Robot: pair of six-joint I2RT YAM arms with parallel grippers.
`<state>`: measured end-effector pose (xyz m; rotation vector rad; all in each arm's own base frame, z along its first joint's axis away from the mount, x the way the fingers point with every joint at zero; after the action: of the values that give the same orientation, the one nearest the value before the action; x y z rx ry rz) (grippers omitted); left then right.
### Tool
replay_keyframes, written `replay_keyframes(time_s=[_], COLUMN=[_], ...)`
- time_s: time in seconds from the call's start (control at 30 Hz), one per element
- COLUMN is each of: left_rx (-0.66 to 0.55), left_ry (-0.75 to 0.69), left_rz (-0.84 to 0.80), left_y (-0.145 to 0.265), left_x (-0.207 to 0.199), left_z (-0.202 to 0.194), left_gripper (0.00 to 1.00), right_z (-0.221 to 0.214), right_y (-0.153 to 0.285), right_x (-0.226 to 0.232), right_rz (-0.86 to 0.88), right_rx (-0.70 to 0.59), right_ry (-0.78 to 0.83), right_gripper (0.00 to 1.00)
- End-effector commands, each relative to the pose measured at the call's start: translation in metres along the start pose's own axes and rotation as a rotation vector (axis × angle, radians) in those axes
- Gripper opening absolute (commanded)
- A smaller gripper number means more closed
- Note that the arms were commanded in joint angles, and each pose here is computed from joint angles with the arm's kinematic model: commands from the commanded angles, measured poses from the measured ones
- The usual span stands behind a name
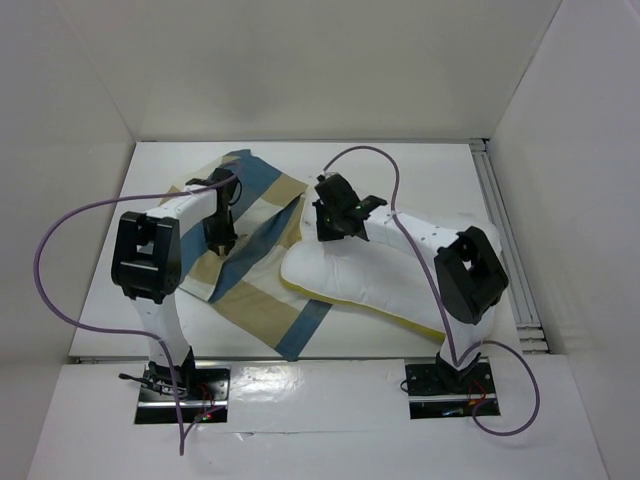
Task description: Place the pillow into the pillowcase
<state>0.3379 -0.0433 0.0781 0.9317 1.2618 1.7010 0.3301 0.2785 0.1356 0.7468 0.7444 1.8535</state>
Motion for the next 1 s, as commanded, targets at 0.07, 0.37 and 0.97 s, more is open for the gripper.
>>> replay_keyframes(time_s=[0.07, 0.37, 0.97], left_rx=[-0.028, -0.166, -0.229], left_ry=[0.01, 0.031, 0.05], left_rz=[-0.054, -0.392, -0.541], left_y=[0.01, 0.102, 0.152], left_x=[-0.008, -0.029, -0.028], left_z=[0.014, 0.01, 0.001], left_gripper=[0.08, 0.0, 0.0], right_z=[-0.011, -0.025, -0.033], right_y=[0.03, 0.06, 0.134], right_x=[-0.002, -0.008, 0.063], right_rz=[0.0, 0.018, 0.486], right_rx=[0.011, -0.022, -0.077], right_ry=[0.066, 0.121, 0.517], right_gripper=[0.0, 0.0, 0.0])
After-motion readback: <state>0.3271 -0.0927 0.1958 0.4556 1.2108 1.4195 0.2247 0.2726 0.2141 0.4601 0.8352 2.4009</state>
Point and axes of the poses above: each gripper's point midway between its finger pads, its own y axis back along the fingers, its own x axis along the line the jaws close on, z = x × y, the point moved 5 cm from there along y, back along the fingers, and after that the axes turned 7 degrees about y, right-handed, at the moved point
